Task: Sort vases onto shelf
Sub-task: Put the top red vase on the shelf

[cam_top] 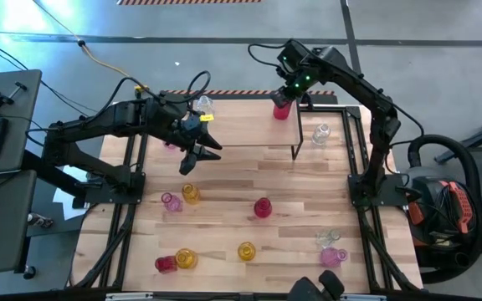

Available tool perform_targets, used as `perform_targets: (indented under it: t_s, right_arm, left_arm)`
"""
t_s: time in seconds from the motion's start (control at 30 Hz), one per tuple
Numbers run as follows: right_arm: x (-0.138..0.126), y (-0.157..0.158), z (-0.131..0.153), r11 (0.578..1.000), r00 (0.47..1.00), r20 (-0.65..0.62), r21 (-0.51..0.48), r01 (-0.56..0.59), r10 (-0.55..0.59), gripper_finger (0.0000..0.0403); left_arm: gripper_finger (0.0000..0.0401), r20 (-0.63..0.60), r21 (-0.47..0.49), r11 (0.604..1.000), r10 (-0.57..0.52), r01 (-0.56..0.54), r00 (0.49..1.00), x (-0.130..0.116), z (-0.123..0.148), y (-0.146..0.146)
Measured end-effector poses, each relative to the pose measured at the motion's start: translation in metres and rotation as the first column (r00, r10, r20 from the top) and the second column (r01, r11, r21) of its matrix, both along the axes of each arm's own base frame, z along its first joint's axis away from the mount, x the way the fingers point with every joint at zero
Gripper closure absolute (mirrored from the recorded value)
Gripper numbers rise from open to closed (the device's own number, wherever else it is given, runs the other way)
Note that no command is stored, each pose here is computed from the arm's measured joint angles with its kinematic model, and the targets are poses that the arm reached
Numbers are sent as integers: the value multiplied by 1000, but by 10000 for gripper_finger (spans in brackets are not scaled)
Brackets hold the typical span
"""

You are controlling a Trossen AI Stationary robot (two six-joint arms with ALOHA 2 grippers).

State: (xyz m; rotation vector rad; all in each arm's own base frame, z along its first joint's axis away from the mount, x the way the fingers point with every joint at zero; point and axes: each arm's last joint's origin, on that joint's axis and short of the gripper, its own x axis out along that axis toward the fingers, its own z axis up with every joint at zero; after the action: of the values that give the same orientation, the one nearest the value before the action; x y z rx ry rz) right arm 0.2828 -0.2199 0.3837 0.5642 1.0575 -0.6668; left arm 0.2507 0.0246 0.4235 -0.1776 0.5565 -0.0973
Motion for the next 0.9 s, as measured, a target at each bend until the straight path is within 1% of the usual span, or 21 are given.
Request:
perform_targets:
  t_s: [0.27,0.37,0.5,0.63,0.9]
  right_arm:
    - [1,-1,0,1000,1000,2,-10,2,-2,295]
    - [1,-2,0,1000,1000,-14,-31,1,-1,294]
    - [1,-2,0,999,1000,-16,-35,-3,2,294]
    - [2,-2,0,998,1000,-23,-67,-11,10,293]
    - [4,1,0,998,1000,-20,-63,-23,22,293]
  left_arm:
    - [259,0,1,1000,-1,1,1000,0,0,0]
    - [259,0,1,1000,-1,1,1000,0,0,0]
    - [259,0,1,1000,-1,1,1000,0,0,0]
    - [259,1,1,1000,-1,1,1000,0,0,0]
    - [259,1,1,1000,-1,1,1000,0,0,0]
